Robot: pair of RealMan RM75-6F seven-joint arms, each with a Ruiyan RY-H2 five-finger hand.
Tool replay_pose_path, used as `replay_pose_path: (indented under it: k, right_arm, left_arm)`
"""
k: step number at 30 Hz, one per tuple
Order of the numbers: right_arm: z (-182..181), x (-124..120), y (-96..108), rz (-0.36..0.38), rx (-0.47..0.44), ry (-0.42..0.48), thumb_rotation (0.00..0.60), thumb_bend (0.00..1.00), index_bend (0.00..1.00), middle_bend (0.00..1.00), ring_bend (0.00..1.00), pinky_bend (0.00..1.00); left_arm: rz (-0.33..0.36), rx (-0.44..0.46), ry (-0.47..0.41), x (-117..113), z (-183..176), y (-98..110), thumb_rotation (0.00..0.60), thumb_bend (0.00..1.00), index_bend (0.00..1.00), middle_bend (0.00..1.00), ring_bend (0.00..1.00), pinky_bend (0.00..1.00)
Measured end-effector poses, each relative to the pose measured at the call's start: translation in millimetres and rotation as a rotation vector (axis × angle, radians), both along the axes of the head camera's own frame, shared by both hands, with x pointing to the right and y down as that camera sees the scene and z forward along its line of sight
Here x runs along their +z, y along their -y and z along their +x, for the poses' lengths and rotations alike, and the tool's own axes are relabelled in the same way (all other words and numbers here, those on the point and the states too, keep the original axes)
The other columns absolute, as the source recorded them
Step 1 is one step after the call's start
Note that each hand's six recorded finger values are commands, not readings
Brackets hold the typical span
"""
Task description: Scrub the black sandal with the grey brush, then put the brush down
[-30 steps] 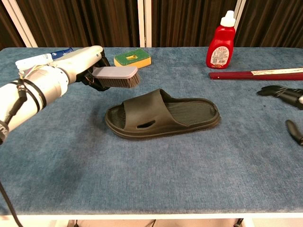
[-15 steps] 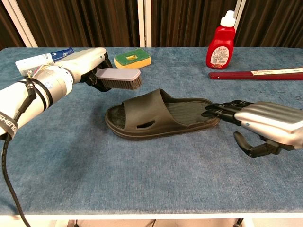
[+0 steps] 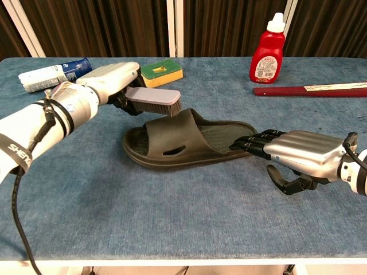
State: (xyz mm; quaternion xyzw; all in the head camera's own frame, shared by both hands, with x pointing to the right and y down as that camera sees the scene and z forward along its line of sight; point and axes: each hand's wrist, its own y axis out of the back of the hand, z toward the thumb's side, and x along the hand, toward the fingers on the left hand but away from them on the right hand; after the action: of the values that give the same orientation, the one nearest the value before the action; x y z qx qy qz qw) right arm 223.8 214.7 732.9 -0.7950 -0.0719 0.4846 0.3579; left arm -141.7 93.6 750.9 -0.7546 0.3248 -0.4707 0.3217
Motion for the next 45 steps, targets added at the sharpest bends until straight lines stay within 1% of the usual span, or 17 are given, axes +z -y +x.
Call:
replay_pose_path:
  k: [8, 16, 25, 30, 34, 38, 42, 45]
  right_arm:
    - [-2.0, 1.0, -1.2, -0.003, -0.009, -0.001, 0.6, 0.89, 0.0, 0.03, 0.0, 0.0]
    - [-0.4, 0.6, -1.7, -0.001, -0.005, -0.003, 0.6, 0.88, 0.0, 0.03, 0.0, 0.0]
    - [-1.8, -0.7, -2.4, 0.003, -0.007, 0.003, 0.6, 0.88, 0.0, 0.03, 0.0, 0.0]
    - [-1.5, -0.5, -3.7, 0.001, -0.008, 0.002, 0.6, 0.88, 0.0, 0.03, 0.0, 0.0]
    - [-1.5, -0.1, -3.8, 0.001, -0.007, 0.001, 0.6, 0.88, 0.0, 0.03, 0.0, 0.0]
    - [-2.3, 0.4, -3.7, -0.001, -0.008, 0.001, 0.6, 0.88, 0.0, 0.03, 0.0, 0.0]
    - [-2.5, 1.3, -3.7, -0.003, -0.009, -0.001, 0.6, 0.88, 0.0, 0.03, 0.0, 0.0]
    - [-2.7, 1.9, -4.1, -0.005, -0.008, -0.002, 0.6, 0.88, 0.0, 0.03, 0.0, 0.0]
  left_arm:
    - [-0.011, 0.034, -0.009, 3.5, 18.1, -5.8, 0.6, 0.49, 1.0, 1.0, 1.0, 1.0]
    - [-0.043, 0.041, 0.031, 18.6, 15.8, -6.3, 0.6, 0.49, 1.0, 1.0, 1.0, 1.0]
    - [-0.056, -0.004, 0.076, 29.5, -1.5, 3.8, 0.6, 0.49, 1.0, 1.0, 1.0, 1.0]
    - [-0.066, -0.07, 0.093, 34.5, -18.5, 15.0, 0.6, 0.49, 1.0, 1.0, 1.0, 1.0]
    - [-0.063, -0.107, 0.095, 33.1, -29.8, 23.2, 0.6, 0.49, 1.0, 1.0, 1.0, 1.0]
    - [-0.064, -0.112, 0.06, 27.1, -28.8, 23.5, 0.6, 0.49, 1.0, 1.0, 1.0, 1.0]
    - [-0.041, -0.073, 0.01, 14.4, -17.2, 17.8, 0.6, 0.49, 1.0, 1.0, 1.0, 1.0]
    - [-0.005, -0.015, -0.015, 3.9, -4.6, 9.5, 0.6, 0.49, 1.0, 1.0, 1.0, 1.0]
